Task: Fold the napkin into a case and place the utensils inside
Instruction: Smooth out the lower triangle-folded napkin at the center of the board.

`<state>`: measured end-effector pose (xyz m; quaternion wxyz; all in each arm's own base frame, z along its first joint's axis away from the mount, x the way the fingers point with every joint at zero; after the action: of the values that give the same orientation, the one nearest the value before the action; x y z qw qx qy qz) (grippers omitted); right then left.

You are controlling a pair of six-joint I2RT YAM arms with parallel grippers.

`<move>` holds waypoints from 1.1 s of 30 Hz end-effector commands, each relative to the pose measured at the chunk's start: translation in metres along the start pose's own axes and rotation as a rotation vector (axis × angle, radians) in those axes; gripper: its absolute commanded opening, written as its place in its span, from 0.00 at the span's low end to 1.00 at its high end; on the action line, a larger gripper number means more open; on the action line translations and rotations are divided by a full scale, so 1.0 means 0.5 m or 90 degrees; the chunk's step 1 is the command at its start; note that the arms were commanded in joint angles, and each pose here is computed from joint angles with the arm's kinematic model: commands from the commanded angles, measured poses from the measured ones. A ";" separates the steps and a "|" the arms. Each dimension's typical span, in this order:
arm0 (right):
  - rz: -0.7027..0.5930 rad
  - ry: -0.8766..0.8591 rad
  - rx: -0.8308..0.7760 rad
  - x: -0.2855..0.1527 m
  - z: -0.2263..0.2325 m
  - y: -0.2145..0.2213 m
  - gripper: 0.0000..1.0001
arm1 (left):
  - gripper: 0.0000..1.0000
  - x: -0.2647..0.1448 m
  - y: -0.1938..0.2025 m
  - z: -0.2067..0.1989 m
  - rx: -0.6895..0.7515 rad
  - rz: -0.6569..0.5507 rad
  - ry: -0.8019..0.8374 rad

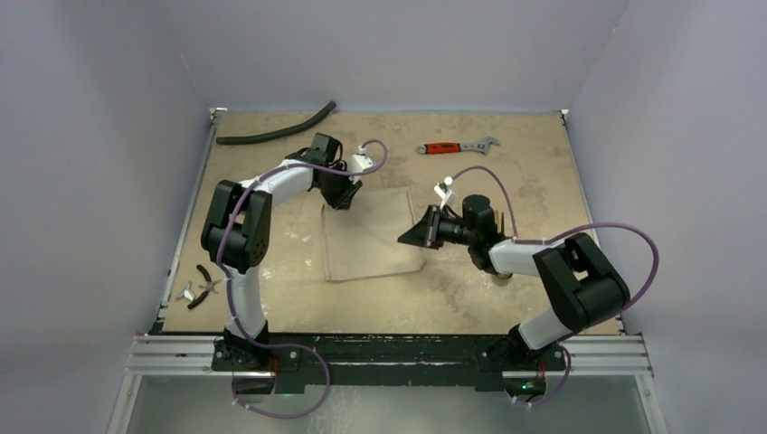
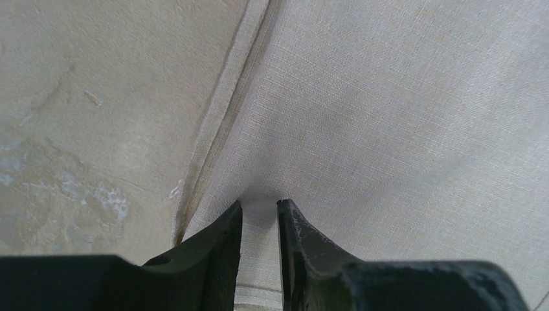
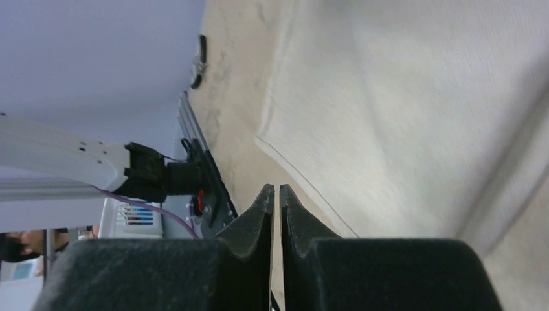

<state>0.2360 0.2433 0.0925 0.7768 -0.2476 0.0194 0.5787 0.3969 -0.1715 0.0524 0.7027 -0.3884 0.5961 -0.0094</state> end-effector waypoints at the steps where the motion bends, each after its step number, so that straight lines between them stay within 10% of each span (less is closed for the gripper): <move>1: 0.016 -0.008 -0.047 0.009 0.032 -0.037 0.07 | 0.28 -0.081 -0.092 0.005 0.009 -0.075 -0.009; 14: 0.058 0.046 0.033 0.052 -0.133 0.016 0.00 | 0.31 -0.083 -0.035 -0.035 0.004 -0.052 0.013; 33: 0.025 0.025 0.038 0.035 -0.118 0.016 0.01 | 0.24 -0.046 0.067 0.108 -0.031 0.020 -0.167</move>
<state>0.2491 0.2373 0.0314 0.7655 -0.2367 0.0655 0.5946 0.4126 -0.1138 0.0578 0.7436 -0.4068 0.5267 0.0644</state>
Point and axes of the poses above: each gripper's point midway between its finger pads, its own x axis out along the fingers, its own z axis along the line the jaws close on, y = z × x, the point moved 3 cm from there along -x, back along the fingers, and after that the axes turned 1 degree about x, right-handed, at the moved point
